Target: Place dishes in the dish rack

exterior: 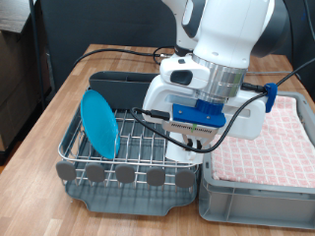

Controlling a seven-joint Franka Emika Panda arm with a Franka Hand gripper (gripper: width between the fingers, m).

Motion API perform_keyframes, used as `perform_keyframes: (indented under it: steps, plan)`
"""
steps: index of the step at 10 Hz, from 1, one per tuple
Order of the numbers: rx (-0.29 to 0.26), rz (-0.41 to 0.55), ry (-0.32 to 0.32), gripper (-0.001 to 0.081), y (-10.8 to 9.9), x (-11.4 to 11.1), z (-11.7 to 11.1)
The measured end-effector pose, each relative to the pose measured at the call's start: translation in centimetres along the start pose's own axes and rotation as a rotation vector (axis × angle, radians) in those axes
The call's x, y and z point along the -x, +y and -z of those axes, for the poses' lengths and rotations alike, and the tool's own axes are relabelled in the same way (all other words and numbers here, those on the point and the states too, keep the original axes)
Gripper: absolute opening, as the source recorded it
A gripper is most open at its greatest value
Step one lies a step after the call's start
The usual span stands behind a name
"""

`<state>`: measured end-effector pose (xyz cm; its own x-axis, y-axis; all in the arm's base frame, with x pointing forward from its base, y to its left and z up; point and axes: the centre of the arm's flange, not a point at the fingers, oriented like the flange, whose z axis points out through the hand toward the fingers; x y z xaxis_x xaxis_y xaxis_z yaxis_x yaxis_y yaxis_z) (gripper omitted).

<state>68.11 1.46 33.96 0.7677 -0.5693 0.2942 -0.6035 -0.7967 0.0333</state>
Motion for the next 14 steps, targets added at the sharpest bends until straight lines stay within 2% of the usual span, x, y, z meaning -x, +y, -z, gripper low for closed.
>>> perform_keyframes:
  steps: [3, 8, 14]
  plan:
    - [-0.019, -0.002, -0.004, 0.0072, -0.2, -0.6, 0.1]
    - [-0.033, -0.026, -0.062, 0.0072, -1.2, 0.1, -2.3]
    - [-0.005, -0.021, -0.082, 0.0072, -1.4, 0.4, -5.1]
